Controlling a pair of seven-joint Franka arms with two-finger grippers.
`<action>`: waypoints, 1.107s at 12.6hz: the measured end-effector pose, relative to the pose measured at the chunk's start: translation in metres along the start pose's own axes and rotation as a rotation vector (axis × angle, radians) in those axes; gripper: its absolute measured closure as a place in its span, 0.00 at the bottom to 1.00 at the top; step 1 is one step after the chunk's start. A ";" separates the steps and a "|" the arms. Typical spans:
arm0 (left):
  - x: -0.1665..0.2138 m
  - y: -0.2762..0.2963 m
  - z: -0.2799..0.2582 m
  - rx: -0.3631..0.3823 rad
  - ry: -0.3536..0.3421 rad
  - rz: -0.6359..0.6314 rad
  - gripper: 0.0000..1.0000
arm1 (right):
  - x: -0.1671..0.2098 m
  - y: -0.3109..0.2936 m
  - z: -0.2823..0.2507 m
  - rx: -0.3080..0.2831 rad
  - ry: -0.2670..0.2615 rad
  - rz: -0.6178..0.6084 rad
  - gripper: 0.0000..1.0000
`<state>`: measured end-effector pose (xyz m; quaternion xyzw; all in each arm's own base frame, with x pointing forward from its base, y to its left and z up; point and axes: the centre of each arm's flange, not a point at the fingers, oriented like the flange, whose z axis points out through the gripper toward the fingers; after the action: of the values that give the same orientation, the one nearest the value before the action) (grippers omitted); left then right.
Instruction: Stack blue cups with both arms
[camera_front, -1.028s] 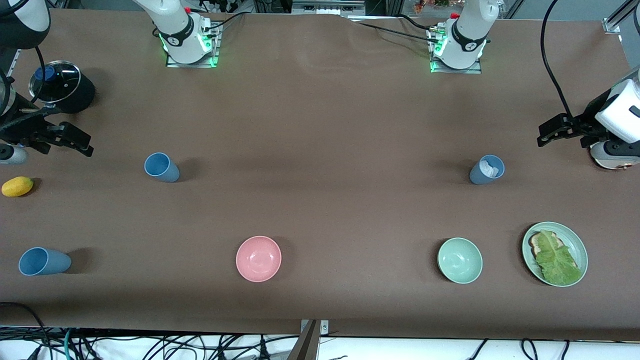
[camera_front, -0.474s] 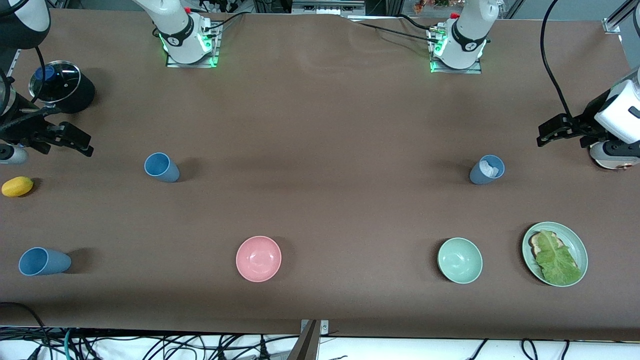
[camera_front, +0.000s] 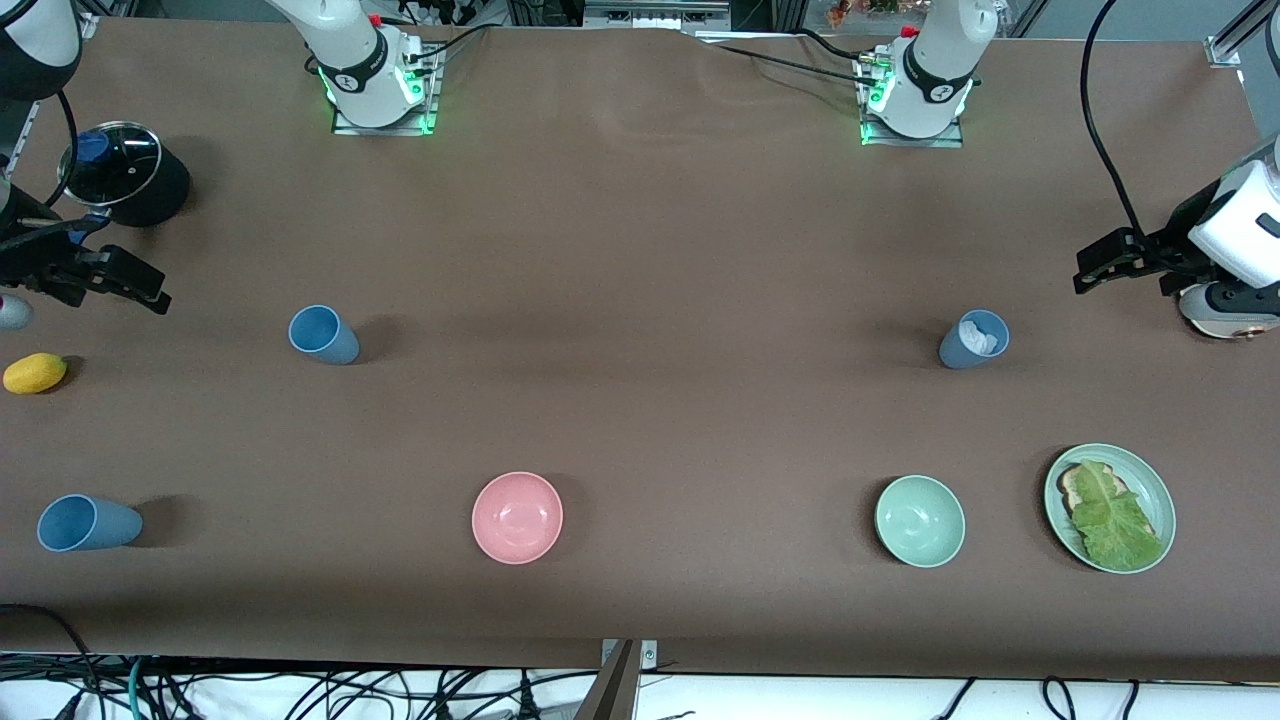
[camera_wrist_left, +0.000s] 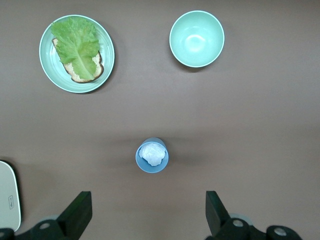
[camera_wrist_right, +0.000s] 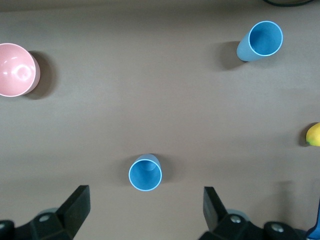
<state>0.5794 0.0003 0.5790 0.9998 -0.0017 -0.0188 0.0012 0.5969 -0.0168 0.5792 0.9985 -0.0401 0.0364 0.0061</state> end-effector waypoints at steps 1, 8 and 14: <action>0.000 0.000 0.000 0.000 0.002 0.001 0.00 | 0.000 0.000 0.001 0.000 -0.002 0.000 0.00; 0.002 0.007 0.003 0.001 0.006 0.012 0.00 | 0.002 -0.001 0.003 0.004 0.003 0.001 0.00; 0.003 0.005 0.002 0.001 0.011 0.009 0.00 | 0.004 -0.001 0.002 0.004 0.017 0.001 0.00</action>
<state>0.5820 -0.0045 0.5767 0.9999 -0.0063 -0.0134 0.0010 0.6010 -0.0165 0.5774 0.9982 -0.0407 0.0449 0.0042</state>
